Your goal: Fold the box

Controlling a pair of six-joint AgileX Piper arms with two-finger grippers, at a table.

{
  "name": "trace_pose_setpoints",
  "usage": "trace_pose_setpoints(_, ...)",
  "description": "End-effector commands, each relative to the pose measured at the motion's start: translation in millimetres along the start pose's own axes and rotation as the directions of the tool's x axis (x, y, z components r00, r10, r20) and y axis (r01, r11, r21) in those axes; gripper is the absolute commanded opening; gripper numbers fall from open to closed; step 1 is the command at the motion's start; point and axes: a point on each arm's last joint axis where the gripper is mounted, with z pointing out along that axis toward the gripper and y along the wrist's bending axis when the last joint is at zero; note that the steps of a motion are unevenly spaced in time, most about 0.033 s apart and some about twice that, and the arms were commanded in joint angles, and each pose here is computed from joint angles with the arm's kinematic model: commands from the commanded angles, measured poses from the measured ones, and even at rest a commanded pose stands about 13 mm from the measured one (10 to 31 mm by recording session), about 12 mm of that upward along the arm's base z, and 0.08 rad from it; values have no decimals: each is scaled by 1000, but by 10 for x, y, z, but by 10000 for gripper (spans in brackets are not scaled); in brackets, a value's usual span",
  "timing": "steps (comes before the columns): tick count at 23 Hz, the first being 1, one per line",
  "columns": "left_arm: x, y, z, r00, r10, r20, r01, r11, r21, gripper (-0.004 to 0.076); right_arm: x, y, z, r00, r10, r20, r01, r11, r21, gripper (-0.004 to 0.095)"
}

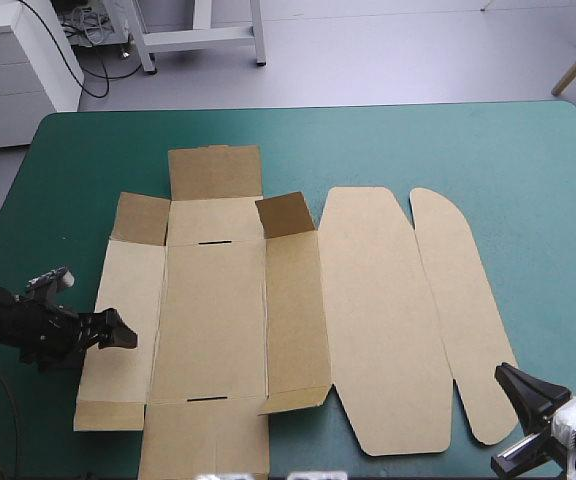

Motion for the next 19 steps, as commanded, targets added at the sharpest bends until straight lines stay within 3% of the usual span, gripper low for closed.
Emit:
trace_pose_setpoints(1,-13,-173,-52,998,40,58,-48,989,142,724,-133,-3,-18,996,-11,92,10,1000,9,-19)
trace_pose_setpoints(9,6,-469,81,983,184,9,-183,965,190,724,-133,-3,-18,996,-11,92,10,1000,9,-19)
trace_pose_setpoints(19,2,-484,88,983,184,13,-183,964,191,724,-133,-3,-18,996,-11,92,10,1000,9,-19)
